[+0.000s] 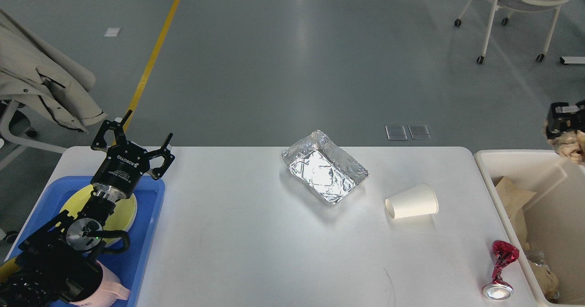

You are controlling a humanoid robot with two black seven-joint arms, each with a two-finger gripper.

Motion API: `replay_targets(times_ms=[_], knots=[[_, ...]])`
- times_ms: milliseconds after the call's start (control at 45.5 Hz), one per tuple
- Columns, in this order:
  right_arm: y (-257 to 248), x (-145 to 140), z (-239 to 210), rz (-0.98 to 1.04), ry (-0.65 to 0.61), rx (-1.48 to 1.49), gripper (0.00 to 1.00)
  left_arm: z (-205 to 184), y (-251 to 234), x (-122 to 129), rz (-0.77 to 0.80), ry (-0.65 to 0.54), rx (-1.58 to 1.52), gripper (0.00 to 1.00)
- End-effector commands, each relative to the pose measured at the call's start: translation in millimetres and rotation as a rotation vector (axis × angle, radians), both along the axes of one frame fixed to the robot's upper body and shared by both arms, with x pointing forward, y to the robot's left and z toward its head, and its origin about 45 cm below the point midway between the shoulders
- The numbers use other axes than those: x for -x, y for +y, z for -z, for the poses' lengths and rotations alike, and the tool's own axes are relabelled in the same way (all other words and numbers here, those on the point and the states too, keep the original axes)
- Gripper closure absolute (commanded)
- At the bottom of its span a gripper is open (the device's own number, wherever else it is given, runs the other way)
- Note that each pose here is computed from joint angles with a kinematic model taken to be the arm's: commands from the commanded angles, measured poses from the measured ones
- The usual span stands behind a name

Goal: Tidy desktop
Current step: 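Lift the crumpled paper and drop it into the white bin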

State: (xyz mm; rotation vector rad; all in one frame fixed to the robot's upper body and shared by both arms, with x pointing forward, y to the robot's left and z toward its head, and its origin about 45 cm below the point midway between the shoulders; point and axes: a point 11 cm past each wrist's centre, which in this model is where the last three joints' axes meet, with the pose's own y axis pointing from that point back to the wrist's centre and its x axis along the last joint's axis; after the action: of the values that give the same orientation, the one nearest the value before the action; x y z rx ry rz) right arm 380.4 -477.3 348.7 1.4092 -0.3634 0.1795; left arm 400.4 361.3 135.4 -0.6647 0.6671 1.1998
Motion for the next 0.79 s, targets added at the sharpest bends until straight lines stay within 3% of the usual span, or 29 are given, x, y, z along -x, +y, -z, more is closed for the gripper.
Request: replay_targets(times_ms=[0,176,285,373,395,417,461,768], knots=[[-72,3,71,0.017,-0.06,0.172,1.0,0,0,0,0.0,0.0,0.0,0.0],[-105,50,182,0.069,-0.122,0.172,1.0,0,0,0,0.001,-0.001,0.0,0.0],[-96,71,241,0.084,-0.166,0.173,1.0,0,0,0,0.001,-0.001,0.0,0.0],[-88,71,258,0.109,-0.215,0.166,1.0,0,0,0,0.0,0.0,0.0,0.0],[-87,69,258,0.117,-0.225,0.163,0.88,0,0,0,0.0,0.0,0.0,0.0],[-87,70,258,0.124,-0.229,0.165,0.71,0,0,0,0.0,0.0,0.0,0.0],[-87,70,258,0.134,-0.232,0.164,0.0,0,0,0,0.0,0.0,0.0,0.0],[-90,65,251,0.154,-0.247,0.159,0.0,0,0,0,0.0,0.0,0.0,0.0]])
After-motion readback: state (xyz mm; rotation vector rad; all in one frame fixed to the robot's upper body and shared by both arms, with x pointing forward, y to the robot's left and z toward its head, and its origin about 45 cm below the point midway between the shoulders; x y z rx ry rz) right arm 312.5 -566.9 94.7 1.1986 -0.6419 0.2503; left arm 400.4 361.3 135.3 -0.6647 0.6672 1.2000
